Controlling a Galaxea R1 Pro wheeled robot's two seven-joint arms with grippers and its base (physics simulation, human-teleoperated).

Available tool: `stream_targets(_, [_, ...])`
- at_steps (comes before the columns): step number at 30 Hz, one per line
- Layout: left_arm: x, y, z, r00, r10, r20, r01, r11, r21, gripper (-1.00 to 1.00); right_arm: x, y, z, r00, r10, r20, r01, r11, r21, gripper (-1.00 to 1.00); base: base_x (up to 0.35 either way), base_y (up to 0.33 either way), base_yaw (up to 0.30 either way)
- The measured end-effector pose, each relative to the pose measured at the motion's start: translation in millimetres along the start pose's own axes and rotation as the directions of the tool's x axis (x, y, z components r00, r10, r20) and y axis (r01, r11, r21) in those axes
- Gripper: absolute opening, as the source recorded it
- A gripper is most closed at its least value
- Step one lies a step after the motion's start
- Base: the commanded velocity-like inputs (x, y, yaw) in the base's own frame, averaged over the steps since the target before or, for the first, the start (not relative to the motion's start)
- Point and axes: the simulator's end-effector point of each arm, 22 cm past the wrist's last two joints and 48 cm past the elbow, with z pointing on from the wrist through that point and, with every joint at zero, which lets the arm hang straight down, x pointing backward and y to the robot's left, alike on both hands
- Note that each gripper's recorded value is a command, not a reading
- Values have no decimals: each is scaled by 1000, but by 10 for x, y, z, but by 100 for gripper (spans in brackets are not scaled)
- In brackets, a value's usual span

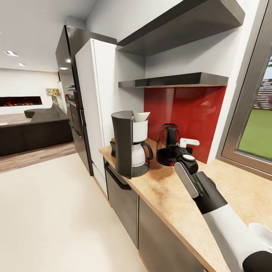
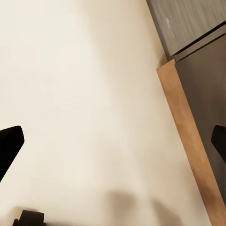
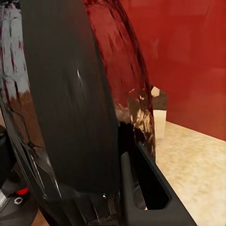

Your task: Set up a coffee station on the kitchen countertop: keep the coffee maker on the countertop, move the bottle of coffee from the kitchen shelf to the counter next to the coffee maker, place a paper coffee filter on top of the coffee maker, put the saucer next to the coffee maker with the coffee cup on the saucer, and place the electric kettle next to the coffee maker.

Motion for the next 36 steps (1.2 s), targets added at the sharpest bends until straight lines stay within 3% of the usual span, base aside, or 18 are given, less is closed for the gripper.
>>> stream_targets(16, [95,61,147,1000,0,0,0,1000,1,100,187,-6,21,1000,0,-1,0,1000,-2,-100,0,0,0])
stream_targets(33, [98,56,148,1000,0,0,0,1000,2,100,190,0,20,1000,4,-1,-4,1000,-5,-100,0,0,0])
stream_targets(36, [98,56,148,1000,0,0,0,1000,2,100,116,-4,18,999,27,34,-27,1000,-4,-100,0,0,0])
